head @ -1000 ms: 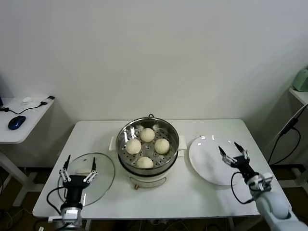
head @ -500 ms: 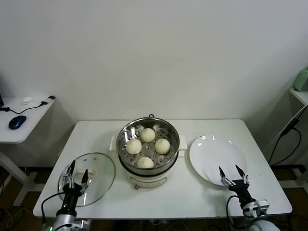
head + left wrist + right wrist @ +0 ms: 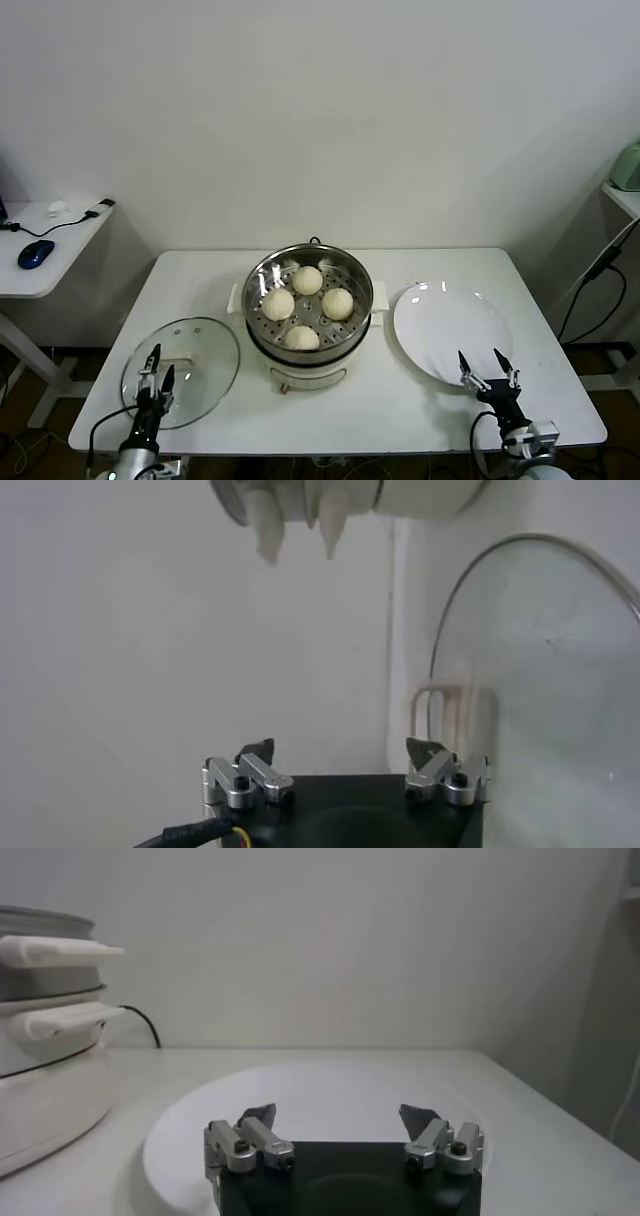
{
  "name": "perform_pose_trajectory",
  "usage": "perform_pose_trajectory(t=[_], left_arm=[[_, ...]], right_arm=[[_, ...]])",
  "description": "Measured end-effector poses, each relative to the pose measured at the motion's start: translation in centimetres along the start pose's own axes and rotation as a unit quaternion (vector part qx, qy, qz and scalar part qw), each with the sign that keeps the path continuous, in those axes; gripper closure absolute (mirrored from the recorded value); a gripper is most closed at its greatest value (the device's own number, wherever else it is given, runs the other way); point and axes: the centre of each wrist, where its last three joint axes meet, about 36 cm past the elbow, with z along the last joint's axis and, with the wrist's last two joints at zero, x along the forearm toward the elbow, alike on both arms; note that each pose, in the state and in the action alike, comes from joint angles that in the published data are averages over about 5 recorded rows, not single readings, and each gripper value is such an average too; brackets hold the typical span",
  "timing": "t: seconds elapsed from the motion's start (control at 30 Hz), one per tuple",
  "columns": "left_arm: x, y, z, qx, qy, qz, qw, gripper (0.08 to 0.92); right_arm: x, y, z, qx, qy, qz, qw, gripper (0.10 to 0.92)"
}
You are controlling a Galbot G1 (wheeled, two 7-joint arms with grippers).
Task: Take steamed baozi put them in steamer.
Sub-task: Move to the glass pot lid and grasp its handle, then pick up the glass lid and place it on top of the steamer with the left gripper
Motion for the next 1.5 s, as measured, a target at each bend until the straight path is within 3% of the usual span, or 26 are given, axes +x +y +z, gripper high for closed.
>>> perform_pose_trajectory(t=[0.53, 0.9, 1.3, 1.5], left_arm=[[-2.9, -1.1, -0.8, -0.015, 0.031, 0.01, 0.999, 0.199], [-3.7, -2.4, -0.7, -0.025, 0.055, 0.025, 0.998, 0.502], [-3.8, -2.4, -1.4, -0.003, 0.065, 0.026, 0.998, 0.834], [-3.8, -1.0, -1.3, 0.008, 0.065, 0.014, 0.998, 0.86]], right_arm=[[0.2, 0.6, -0.1, 0.007, 0.0, 0.004, 1.0, 0.2], [0.2, 0.9, -0.3, 0.013, -0.003, 0.0, 1.0, 0.2], [0.0, 1.1, -0.9, 0.015, -0.011, -0.001, 1.0, 0.2], [0.0, 0.8, -1.1, 0.016, -0.014, 0.002, 1.0, 0.2]])
